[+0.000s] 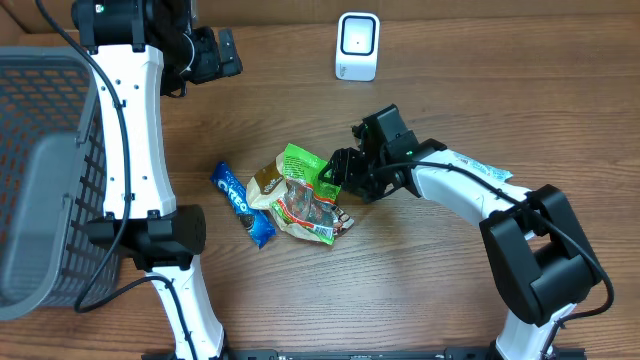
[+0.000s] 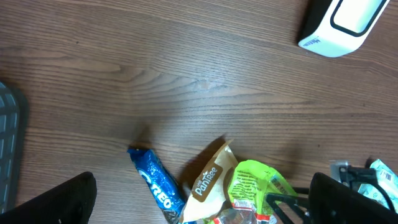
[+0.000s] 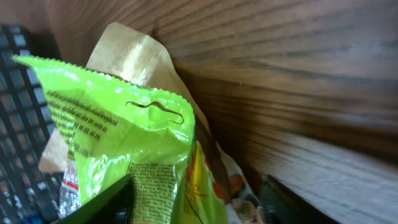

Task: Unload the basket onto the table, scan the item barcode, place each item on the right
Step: 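Grasp the green packet from the pile with the right gripper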

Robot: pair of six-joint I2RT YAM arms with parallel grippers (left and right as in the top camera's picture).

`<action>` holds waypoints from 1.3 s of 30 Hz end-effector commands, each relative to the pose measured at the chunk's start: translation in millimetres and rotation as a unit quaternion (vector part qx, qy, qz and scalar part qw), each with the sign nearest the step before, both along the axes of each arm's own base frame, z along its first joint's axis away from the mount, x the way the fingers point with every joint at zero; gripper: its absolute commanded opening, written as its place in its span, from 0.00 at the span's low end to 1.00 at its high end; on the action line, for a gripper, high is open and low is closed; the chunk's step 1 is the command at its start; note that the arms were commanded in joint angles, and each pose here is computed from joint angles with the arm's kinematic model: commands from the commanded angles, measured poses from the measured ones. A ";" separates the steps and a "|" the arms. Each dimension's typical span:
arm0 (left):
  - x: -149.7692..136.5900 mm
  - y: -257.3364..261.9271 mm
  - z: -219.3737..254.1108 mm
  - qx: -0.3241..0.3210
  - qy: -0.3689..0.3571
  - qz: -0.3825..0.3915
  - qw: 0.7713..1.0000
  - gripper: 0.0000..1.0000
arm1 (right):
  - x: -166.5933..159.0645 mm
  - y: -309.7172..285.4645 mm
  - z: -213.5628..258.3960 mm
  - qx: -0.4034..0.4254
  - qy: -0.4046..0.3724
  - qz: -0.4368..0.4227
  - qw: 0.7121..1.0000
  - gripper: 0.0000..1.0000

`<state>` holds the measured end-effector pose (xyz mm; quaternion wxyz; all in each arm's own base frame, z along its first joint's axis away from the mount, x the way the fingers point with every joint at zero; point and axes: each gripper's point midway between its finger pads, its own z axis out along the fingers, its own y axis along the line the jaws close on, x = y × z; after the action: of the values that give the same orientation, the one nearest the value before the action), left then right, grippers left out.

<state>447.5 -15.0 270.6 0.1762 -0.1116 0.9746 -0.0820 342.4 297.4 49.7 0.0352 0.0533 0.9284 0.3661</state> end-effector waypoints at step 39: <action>0.8 -1.2 4.8 -0.001 -0.008 0.005 1.000 1.00 | 12.5 -123.3 72.4 -0.095 -0.097 -0.020 0.991 0.04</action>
<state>447.5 -15.0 270.6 0.1762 -0.1116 0.9746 -0.0820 343.0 192.2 112.2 0.1139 -0.0029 0.9502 0.2900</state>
